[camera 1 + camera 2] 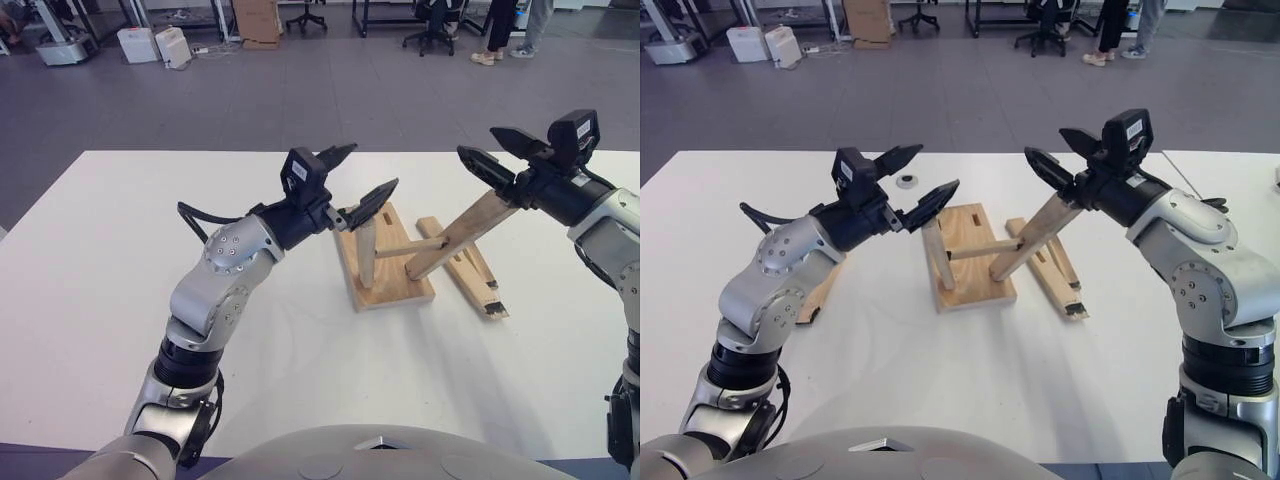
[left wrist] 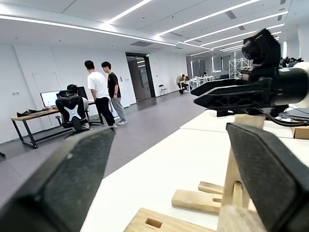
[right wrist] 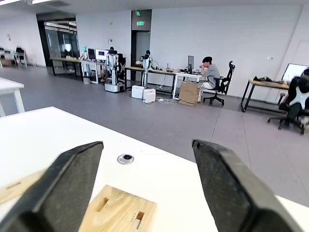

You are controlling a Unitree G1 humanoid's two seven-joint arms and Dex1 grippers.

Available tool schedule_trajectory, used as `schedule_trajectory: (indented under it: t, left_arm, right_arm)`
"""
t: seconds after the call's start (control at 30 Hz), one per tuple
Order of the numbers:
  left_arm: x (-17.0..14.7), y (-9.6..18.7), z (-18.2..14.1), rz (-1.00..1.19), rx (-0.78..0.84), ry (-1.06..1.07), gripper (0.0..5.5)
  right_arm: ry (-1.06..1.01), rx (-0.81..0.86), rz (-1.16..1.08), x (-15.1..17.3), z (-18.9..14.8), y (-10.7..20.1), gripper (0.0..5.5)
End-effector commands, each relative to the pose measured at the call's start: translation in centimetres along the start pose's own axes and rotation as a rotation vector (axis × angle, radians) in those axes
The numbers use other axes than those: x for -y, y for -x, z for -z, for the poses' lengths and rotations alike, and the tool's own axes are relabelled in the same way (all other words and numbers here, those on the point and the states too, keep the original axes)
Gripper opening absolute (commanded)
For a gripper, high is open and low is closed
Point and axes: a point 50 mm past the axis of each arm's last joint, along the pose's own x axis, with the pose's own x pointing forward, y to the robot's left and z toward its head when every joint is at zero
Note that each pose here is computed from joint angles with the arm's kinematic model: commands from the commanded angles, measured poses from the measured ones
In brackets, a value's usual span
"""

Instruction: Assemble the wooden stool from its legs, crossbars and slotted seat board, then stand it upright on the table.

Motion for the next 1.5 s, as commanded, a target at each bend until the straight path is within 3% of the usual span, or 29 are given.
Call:
schedule_trajectory:
  t: [0.03,0.13,0.23,0.3,0.37,0.47,0.57,0.6,0.67,0.77,0.83,0.97,1.1,1.27,1.4,1.5]
  left_arm:
    - [-0.5,0.3,-0.4,-0.020,0.010,0.095,4.23]
    - [-1.1,1.3,-4.2,-0.003,0.185,0.153,4.23]
    - [-4.1,4.9,-6.8,-0.056,0.293,0.237,4.23]
    - [-6.0,7.5,-5.7,-0.137,0.164,0.193,4.23]
    - [-7.0,10.9,-2.1,-0.207,-0.132,0.131,4.23]
    - [-6.2,14.9,2.6,-0.205,-0.531,0.055,4.23]
    - [-3.3,16.2,5.3,-0.048,-0.743,0.027,4.23]
    - [-2.7,16.3,5.7,0.003,-0.780,0.010,4.23]
    - [-2.3,15.9,6.2,0.053,-0.802,-0.037,4.23]
    - [-1.8,14.9,7.5,0.153,-0.843,-0.125,4.23]
    - [-1.4,14.5,8.7,0.215,-0.879,-0.170,4.23]
    - [-0.7,13.0,10.2,0.290,-0.874,-0.233,4.23]
    - [-1.2,11.5,11.0,0.267,-0.850,-0.261,4.23]
    - [-8.1,6.4,12.3,0.016,-0.752,-0.366,4.23]
    - [-11.1,8.4,8.9,-0.100,-0.605,-0.354,4.23]
    - [-10.6,11.2,6.2,-0.090,-0.567,-0.355,4.23]
  right_arm:
    - [-0.214,0.019,-0.051,-0.8,0.8,-0.6,3.41]
    - [-0.281,0.180,-0.017,1.4,-2.9,-0.2,3.41]
    - [-0.141,-0.029,0.153,4.4,0.5,-1.2,3.41]
    - [-0.126,-0.192,0.085,3.4,5.1,-1.8,3.41]
    - [-0.181,-0.276,-0.099,-0.1,8.7,-1.5,3.41]
    - [-0.244,-0.240,-0.321,-5.4,9.3,-1.3,3.41]
    - [-0.231,-0.261,-0.468,-9.9,9.7,-1.1,3.41]
    - [-0.205,-0.284,-0.488,-10.6,10.0,-0.8,3.41]
    - [-0.131,-0.307,-0.370,-8.7,10.4,-1.1,3.41]
    - [0.135,-0.423,-0.035,-0.4,11.5,-3.4,3.41]
    - [0.242,-0.480,-0.031,1.6,12.3,-4.7,3.41]
    - [0.495,-0.631,-0.234,1.6,15.5,-6.0,3.41]
    - [0.545,-0.633,-0.499,0.8,15.5,-3.7,3.41]
    - [0.610,-0.613,-0.648,-0.2,11.9,0.4,3.41]
    - [0.661,-0.534,-0.420,2.2,8.2,-0.7,3.41]
    - [0.600,-0.436,-0.283,3.0,7.8,-2.9,3.41]
